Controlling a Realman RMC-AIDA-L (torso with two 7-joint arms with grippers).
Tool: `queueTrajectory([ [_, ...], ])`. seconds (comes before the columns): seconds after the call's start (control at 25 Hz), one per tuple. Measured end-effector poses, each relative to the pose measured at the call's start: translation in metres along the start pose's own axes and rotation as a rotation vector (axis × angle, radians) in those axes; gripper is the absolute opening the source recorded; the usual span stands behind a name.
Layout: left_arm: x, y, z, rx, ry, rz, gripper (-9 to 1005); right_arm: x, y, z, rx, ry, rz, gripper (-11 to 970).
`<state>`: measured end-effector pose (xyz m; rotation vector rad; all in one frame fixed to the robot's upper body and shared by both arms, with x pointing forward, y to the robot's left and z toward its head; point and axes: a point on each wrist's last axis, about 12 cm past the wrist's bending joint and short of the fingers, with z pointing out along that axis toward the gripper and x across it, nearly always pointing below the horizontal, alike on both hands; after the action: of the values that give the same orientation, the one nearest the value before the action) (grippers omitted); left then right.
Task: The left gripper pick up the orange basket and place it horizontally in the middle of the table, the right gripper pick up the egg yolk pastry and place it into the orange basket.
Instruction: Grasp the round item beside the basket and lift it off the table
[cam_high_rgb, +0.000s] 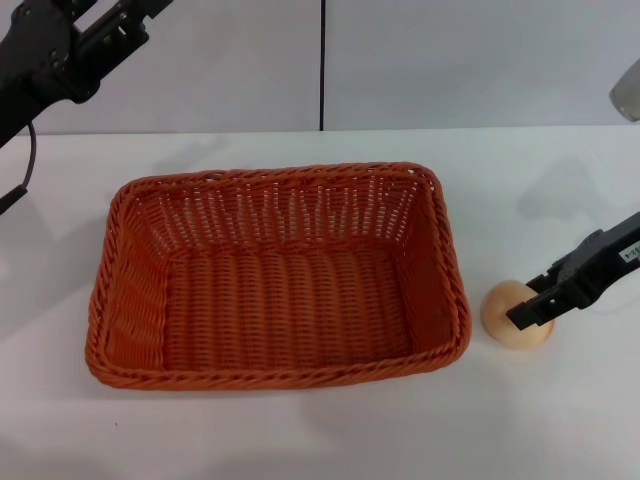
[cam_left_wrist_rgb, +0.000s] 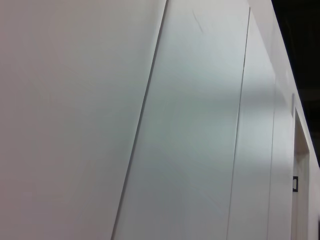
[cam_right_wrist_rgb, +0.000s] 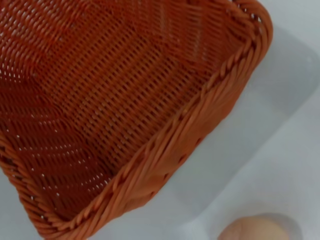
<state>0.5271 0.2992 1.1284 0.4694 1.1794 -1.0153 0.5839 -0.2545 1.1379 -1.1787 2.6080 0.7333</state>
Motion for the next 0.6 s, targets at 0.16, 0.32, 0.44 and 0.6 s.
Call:
queueTrajectory([
  [0.16, 0.0028, -0.0006, 0.0006, -0.001, -0.001, -0.015, 662, 0.0003, -0.0009, 0.0016, 0.003, -0.001, 0.004, 483],
  [0.32, 0.0039, -0.0014, 0.0018, 0.008, 0.003, -0.02, 662, 0.0005, -0.0013, 0.0055, 0.006, 0.008, 0.002, 462],
  [0.44, 0.0039, -0.0015, 0.0019, 0.009, 0.003, -0.02, 661, 0.0007, -0.001, 0.0067, 0.007, 0.013, 0.0, 445],
  [0.6, 0.004, -0.0019, 0.0019, 0.011, 0.002, -0.021, 661, 0.0015, -0.0006, 0.0098, 0.012, 0.02, -0.004, 423],
])
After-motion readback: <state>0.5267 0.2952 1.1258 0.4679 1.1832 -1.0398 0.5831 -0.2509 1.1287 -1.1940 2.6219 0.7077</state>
